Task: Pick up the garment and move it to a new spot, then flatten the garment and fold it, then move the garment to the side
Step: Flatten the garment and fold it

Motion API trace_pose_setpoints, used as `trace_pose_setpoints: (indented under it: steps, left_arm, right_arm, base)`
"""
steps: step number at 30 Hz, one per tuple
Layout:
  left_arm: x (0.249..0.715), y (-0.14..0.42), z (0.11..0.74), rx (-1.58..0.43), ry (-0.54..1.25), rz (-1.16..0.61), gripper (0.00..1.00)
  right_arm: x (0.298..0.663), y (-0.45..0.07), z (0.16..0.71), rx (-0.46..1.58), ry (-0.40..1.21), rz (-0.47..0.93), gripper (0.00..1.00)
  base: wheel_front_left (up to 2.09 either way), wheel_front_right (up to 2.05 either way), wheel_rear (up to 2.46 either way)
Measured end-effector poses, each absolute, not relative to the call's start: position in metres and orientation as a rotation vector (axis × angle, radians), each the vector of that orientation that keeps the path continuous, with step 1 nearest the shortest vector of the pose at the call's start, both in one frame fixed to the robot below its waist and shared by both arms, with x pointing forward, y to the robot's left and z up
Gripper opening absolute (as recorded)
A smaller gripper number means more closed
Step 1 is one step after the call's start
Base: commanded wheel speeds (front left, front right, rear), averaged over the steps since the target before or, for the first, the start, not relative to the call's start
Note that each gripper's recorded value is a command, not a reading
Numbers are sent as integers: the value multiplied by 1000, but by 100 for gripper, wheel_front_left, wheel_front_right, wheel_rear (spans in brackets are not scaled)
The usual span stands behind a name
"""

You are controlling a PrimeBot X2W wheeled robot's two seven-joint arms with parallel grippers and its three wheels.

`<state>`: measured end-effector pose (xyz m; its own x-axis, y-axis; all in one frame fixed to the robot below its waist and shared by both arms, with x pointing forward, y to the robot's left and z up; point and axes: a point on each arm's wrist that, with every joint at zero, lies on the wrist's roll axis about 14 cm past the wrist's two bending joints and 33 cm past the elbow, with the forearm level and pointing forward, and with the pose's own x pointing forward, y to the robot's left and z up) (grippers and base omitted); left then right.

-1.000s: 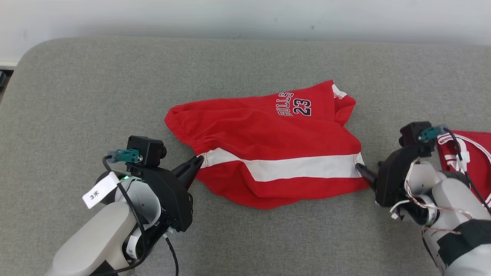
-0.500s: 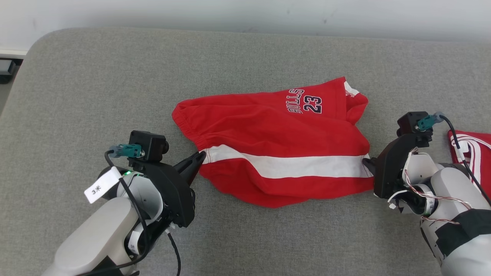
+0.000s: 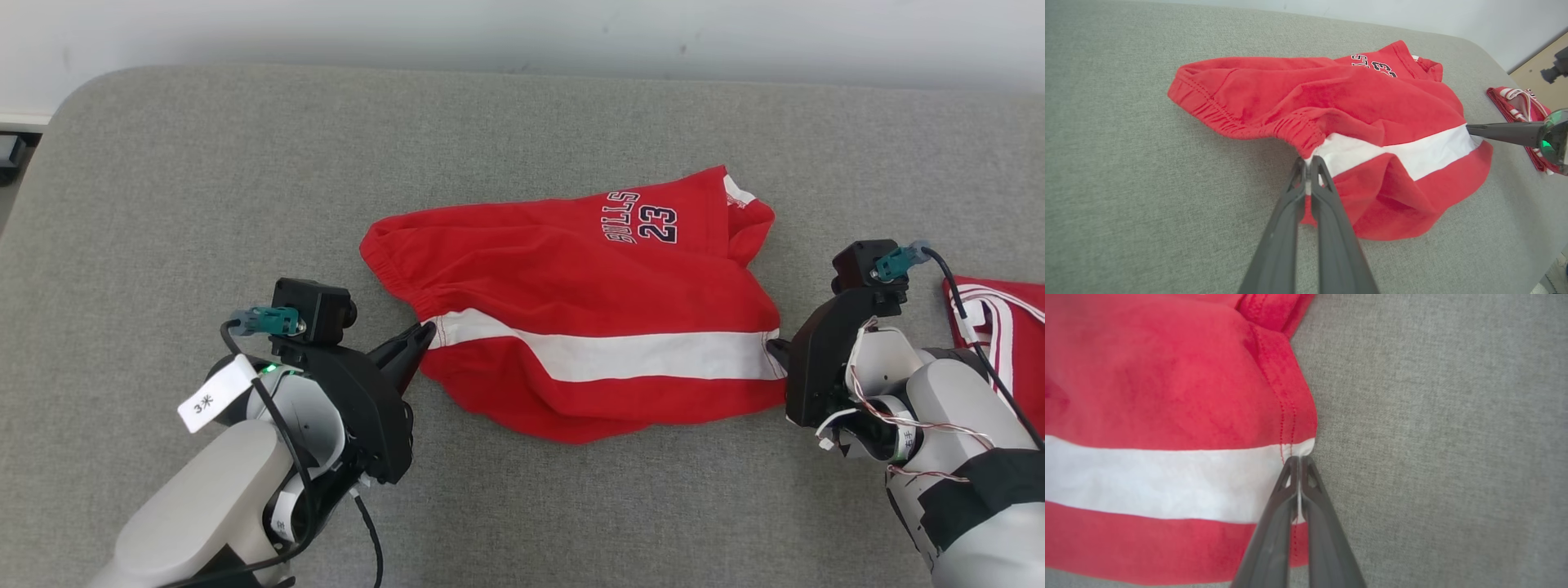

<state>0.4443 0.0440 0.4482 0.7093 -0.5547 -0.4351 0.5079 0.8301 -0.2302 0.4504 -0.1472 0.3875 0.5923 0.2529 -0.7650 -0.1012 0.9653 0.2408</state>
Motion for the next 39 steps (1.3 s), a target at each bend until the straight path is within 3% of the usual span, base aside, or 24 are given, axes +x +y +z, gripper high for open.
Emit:
trace_pose_setpoints:
  steps: [6,17,24,30,35,39]
  left_arm:
    - [448,43,456,-107,477,-588,0]
    - [472,37,555,-214,122,-588,0]
    - [446,23,601,-317,-23,-667,0]
    - [412,6,677,-452,-230,-800,0]
    - [371,-15,716,-592,-293,-968,0]
    - [363,-29,717,-613,-252,-1024,0]
  right_arm:
    - [472,-152,423,209,750,192,0]
    - [496,-176,523,338,349,140,0]
    - [466,-178,570,453,154,181,0]
    - [427,-190,676,567,-214,265,0]
    - [385,-201,748,587,-474,314,0]
    - [385,-209,755,580,-490,279,0]
  base:
    - [0,0,0]
    - [0,0,0]
    - [0,0,0]
    - [0,0,0]
    - [0,0,0]
    - [0,0,0]
